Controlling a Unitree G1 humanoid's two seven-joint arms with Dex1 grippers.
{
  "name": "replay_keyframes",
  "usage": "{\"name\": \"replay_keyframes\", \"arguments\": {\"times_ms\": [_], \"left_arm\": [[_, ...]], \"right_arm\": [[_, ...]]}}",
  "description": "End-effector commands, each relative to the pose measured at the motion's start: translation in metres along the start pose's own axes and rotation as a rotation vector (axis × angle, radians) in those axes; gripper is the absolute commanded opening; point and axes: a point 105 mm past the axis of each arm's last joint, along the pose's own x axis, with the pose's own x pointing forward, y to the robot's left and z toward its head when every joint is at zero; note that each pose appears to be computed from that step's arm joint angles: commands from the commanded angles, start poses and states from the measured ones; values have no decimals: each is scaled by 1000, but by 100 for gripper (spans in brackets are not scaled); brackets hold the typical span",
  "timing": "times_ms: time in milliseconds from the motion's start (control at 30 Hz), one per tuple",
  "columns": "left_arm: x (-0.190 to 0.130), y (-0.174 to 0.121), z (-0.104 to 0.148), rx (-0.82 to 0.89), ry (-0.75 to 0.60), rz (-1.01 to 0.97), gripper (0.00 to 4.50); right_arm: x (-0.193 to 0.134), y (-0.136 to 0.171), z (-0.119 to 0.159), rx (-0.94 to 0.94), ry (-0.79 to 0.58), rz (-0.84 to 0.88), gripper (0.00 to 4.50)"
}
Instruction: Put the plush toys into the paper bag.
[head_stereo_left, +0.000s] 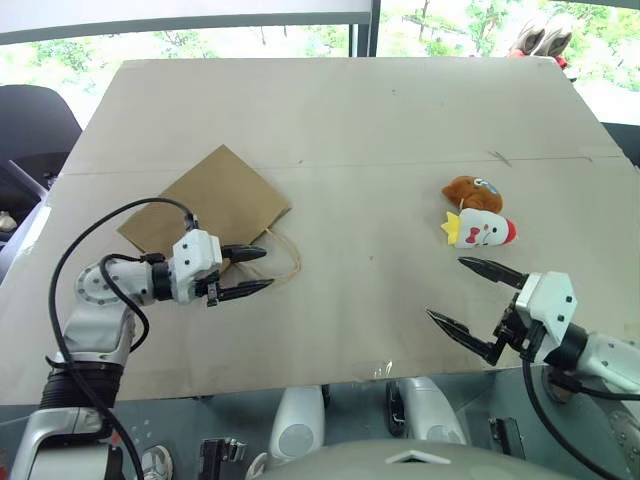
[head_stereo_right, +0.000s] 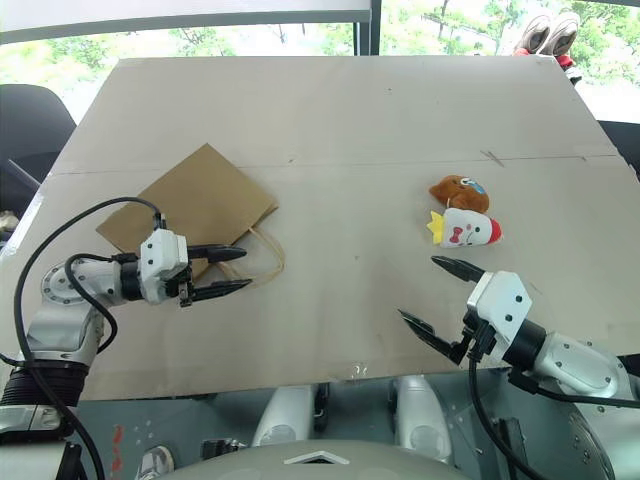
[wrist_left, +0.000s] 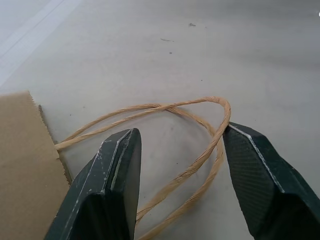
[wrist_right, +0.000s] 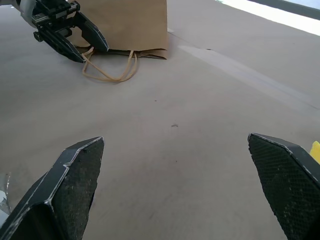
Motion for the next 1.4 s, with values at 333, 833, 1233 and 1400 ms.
{"name": "replay_keyframes", "arguments": {"times_ms": [333,833,1233,1400], "left_arm": [[30,6,55,-214,-309,-5,0],[79,-4,142,-289,-568,-158,0],[80,26,180,-254,-687,0,0],[65,49,189,-236,-711,144,0]], "right_arm": [[38,7,20,90,-92,68,276],[167,7,1,190,-181,290,3],[223,45,-32,286,-76,358,3],[238,29,-31,309,-67,183,3]]}}
